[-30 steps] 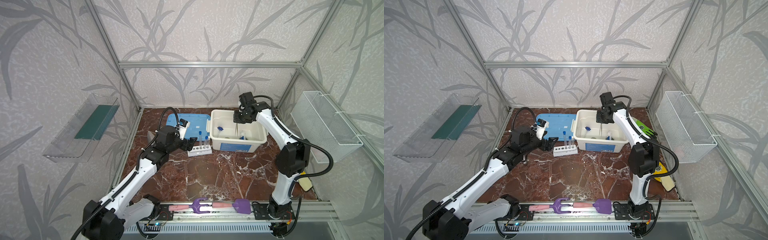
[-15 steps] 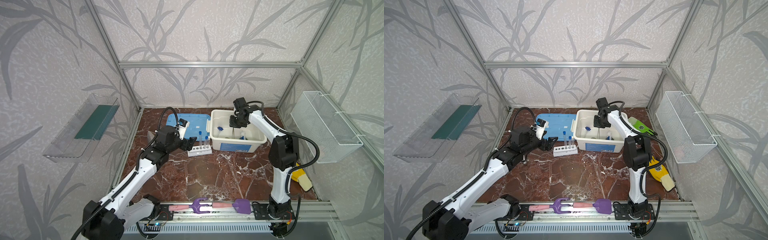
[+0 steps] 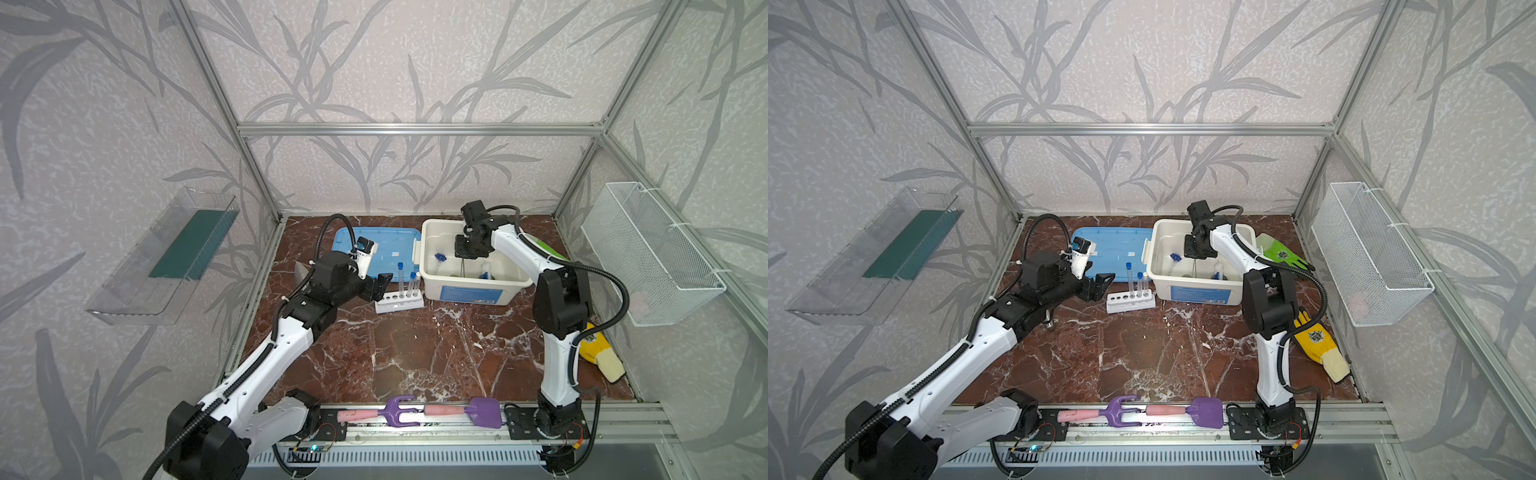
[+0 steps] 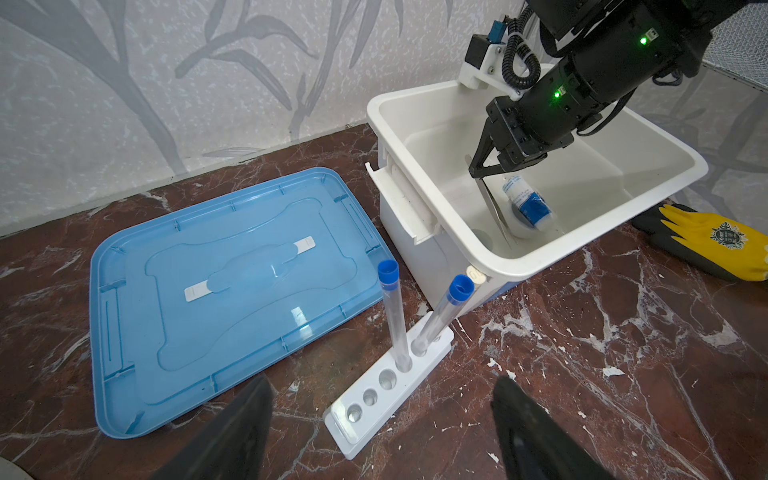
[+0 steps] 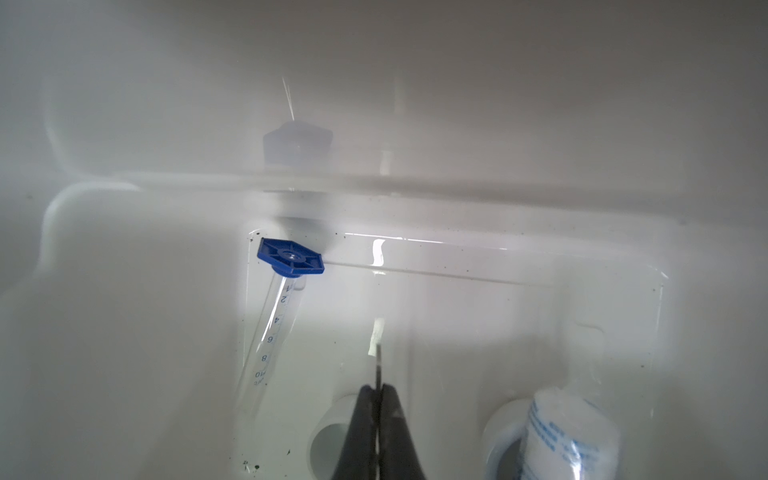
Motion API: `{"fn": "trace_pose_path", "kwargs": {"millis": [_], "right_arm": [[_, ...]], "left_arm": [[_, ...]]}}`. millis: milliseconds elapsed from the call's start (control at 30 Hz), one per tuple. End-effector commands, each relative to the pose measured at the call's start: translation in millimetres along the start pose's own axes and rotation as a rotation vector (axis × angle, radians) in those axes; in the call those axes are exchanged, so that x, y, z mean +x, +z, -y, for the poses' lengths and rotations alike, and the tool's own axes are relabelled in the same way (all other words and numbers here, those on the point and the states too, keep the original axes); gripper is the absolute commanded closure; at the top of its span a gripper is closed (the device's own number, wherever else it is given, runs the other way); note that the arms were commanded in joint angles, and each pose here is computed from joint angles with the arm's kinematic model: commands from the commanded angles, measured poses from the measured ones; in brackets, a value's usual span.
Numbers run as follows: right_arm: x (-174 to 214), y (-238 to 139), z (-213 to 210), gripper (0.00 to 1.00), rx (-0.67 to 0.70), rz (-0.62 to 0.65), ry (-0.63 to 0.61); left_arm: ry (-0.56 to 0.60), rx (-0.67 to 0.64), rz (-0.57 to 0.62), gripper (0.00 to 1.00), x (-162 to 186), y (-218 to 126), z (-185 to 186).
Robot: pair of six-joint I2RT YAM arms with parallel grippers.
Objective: Organize the chemistry lab equipment
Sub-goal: 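Lower the held tweezers into the tub with the right gripper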
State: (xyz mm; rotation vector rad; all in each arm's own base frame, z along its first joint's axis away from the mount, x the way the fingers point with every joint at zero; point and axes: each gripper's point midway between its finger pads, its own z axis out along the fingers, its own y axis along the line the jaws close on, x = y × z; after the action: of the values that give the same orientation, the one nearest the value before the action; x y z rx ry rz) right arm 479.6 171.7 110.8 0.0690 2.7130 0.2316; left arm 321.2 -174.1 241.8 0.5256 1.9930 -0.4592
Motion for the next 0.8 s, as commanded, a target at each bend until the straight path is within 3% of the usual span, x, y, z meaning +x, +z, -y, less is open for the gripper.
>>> {"fn": "trace_pose_path", "kwargs": {"millis": [0,467,767], "right_arm": [[18.7,13.6,5.0,1.00,0.037,-0.059,-0.014],[23.0,-21.3,-2.5,1.00,0.062,0.007,-0.065],[36.1,-6.1,2.6,1.00,0.075,-0.026,-0.058]], "left_arm": [[0.008,-0.008,0.007,0.17,1.3,-3.6,-1.5],[0.004,0.006,0.018,0.17,-1.7,-5.6,1.3],[0.002,0.014,0.022,0.17,-2.4,-6.4,2.7]]}}
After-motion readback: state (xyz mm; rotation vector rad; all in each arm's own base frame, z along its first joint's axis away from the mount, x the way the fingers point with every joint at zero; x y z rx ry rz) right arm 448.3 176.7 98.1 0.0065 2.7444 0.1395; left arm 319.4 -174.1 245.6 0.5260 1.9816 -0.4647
